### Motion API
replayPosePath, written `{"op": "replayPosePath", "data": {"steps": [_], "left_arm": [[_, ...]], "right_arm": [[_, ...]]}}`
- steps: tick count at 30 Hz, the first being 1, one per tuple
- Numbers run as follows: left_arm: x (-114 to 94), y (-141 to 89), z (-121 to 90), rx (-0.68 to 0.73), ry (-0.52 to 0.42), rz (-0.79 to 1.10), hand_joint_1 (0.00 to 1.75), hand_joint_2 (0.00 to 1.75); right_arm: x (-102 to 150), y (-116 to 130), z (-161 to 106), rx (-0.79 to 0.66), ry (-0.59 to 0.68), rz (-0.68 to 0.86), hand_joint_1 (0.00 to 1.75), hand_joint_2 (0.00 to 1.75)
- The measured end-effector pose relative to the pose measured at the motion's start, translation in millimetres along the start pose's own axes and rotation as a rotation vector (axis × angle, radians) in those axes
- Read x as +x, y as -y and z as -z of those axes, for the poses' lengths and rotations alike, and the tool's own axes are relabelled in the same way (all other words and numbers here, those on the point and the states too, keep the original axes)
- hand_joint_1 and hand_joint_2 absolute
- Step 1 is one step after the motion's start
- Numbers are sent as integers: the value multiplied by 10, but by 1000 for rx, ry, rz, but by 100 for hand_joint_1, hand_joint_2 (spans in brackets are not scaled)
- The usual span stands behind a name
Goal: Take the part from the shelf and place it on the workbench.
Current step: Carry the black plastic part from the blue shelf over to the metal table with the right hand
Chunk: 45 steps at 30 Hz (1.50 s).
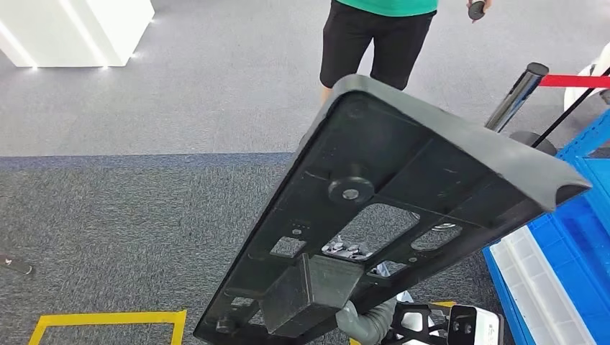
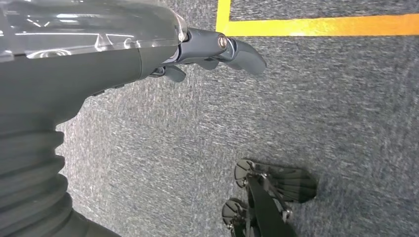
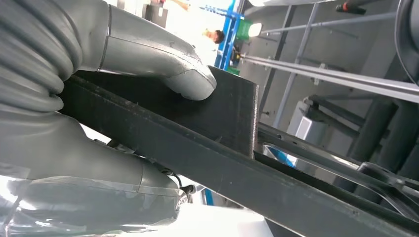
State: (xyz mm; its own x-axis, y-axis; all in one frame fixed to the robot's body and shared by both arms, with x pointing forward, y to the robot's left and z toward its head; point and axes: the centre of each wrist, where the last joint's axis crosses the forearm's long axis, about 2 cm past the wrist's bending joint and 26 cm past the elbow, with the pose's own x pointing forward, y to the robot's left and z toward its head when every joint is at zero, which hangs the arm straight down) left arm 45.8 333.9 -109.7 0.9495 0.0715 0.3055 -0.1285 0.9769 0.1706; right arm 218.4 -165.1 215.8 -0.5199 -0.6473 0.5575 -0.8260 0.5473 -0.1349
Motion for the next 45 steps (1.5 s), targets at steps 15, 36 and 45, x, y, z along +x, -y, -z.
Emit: {"op": "replayPosePath", "data": {"steps": [15, 36, 45], "left_arm": [[-19, 33, -7, -6, 6, -1, 0, 175], [24, 53, -1, -27, 21, -6, 0, 175], [12, 56, -4, -26, 17, -8, 0, 175]], "right_arm": [[-28, -25, -90, 5, -41, -4, 175, 175], [-25, -5, -82, 18, -49, -26, 175, 175], [-42, 34, -5, 38, -40, -38, 175, 175]]}}
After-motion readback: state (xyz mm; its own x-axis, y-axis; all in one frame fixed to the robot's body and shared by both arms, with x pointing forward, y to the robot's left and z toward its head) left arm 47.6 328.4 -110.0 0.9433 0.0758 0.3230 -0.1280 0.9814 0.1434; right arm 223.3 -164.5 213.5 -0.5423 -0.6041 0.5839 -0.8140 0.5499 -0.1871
